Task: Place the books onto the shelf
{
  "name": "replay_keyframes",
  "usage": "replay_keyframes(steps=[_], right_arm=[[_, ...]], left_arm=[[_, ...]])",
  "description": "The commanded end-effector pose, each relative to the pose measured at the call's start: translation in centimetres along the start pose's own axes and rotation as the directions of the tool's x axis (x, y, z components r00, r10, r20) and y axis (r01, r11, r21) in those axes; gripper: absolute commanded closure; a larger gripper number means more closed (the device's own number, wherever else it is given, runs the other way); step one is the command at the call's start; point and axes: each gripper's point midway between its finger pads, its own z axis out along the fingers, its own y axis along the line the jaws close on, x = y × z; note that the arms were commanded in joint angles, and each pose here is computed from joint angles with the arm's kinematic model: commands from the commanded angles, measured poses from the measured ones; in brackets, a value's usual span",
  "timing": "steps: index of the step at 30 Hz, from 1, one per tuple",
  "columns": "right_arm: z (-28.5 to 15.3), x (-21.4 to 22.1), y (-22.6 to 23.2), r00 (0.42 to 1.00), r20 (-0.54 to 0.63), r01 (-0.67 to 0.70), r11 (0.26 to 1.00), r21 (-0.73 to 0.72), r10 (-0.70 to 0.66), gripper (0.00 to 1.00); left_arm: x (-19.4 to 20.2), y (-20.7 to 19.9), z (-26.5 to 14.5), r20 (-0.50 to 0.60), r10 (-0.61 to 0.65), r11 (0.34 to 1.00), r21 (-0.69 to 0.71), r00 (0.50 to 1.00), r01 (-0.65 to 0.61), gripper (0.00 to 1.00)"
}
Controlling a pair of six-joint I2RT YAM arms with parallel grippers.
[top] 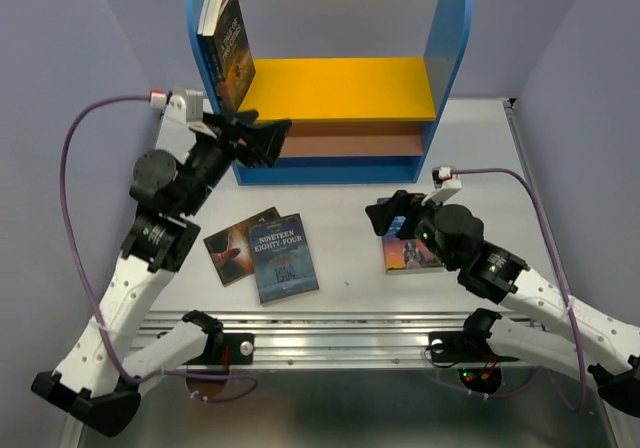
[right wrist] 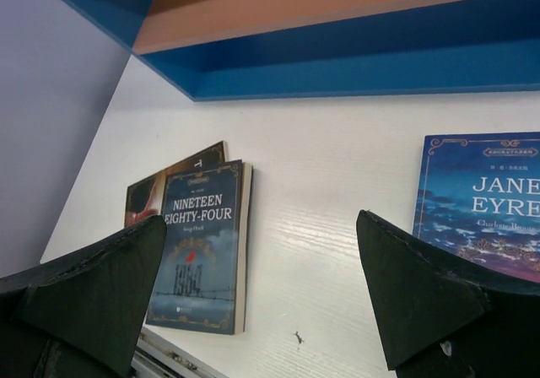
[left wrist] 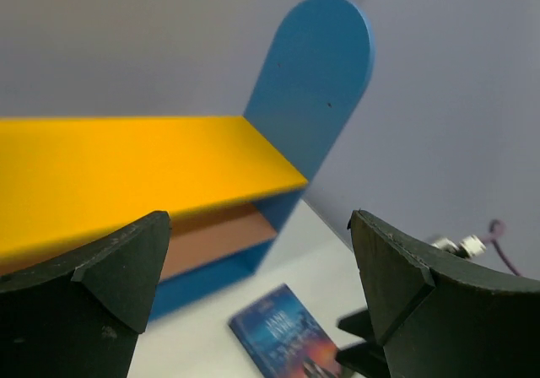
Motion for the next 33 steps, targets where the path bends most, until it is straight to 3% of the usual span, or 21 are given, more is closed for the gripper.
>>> replay_keyframes(steps=[1,3,5,6,9,10,13,14,18,21,26,33], right_arm=[[-0.5,-0.4,3.0,0.998,-0.027,0.055,0.987,-0.154,-0.06,0.0],[-0.3,1.4,3.2,0.993,-0.082,0.064,0.98,-0.186,-0.081,0.0],[-0.1,2.5,3.4,0.99,-0.112,0.061,0.976,-0.209,-0.086,0.0],[0.1,3.5,3.3,0.987,-0.137,0.057,0.973,-0.223,-0.089,0.0],[0.6,4.9,3.0,0.982,-0.163,0.056,0.972,-0.226,-0.095,0.0],[0.9,4.8,3.4,0.986,-0.149,0.043,0.97,-0.239,-0.081,0.0],[1.7,6.5,3.5,0.981,-0.18,0.021,0.966,-0.258,-0.069,0.0],[2.0,7.2,3.4,0.979,-0.194,0.016,0.965,-0.261,-0.069,0.0],[3.5,9.6,3.8,0.965,-0.254,-0.003,0.961,-0.277,-0.071,0.0],[4.7,11.8,4.3,0.945,-0.309,0.001,0.95,-0.312,-0.102,0.0],[6.9,13.1,5.9,0.937,-0.337,-0.029,0.937,-0.347,-0.096,0.0],[9.6,17.8,6.4,0.888,-0.448,-0.072,0.928,-0.366,-0.108,0.0]], left_arm=[[5.2,-1.2,-4.1,-0.049,-0.254,0.967,-0.002,0.966,0.254,0.01],[9.9,-0.2,-5.9,-0.111,-0.37,0.928,-0.077,0.922,0.363,0.01],[11.4,-0.8,-7.9,-0.137,-0.423,0.906,-0.077,0.896,0.416,0.01],[14.5,-0.4,-9.0,-0.202,-0.466,0.885,-0.136,0.862,0.446,0.01],[19.1,2.2,-11.3,-0.25,-0.519,0.839,-0.333,0.817,0.431,0.01],[21.3,4.7,-12.8,-0.247,-0.533,0.795,-0.474,0.809,0.379,0.01],[25.0,8.4,-16.1,-0.196,-0.593,0.661,-0.672,0.781,0.333,0.01],[25.7,9.0,-16.7,-0.151,-0.63,0.604,-0.712,0.762,0.358,0.01],[28.6,12.4,-20.4,-0.091,-0.627,0.452,-0.851,0.774,0.266,0.01],[30.5,13.0,-20.3,-0.106,-0.63,0.458,-0.851,0.77,0.257,0.01],[33.5,15.5,-21.7,-0.134,-0.638,0.41,-0.893,0.758,0.187,0.01],[35.7,17.0,-22.1,-0.175,-0.678,0.444,-0.872,0.714,0.208,0.01]])
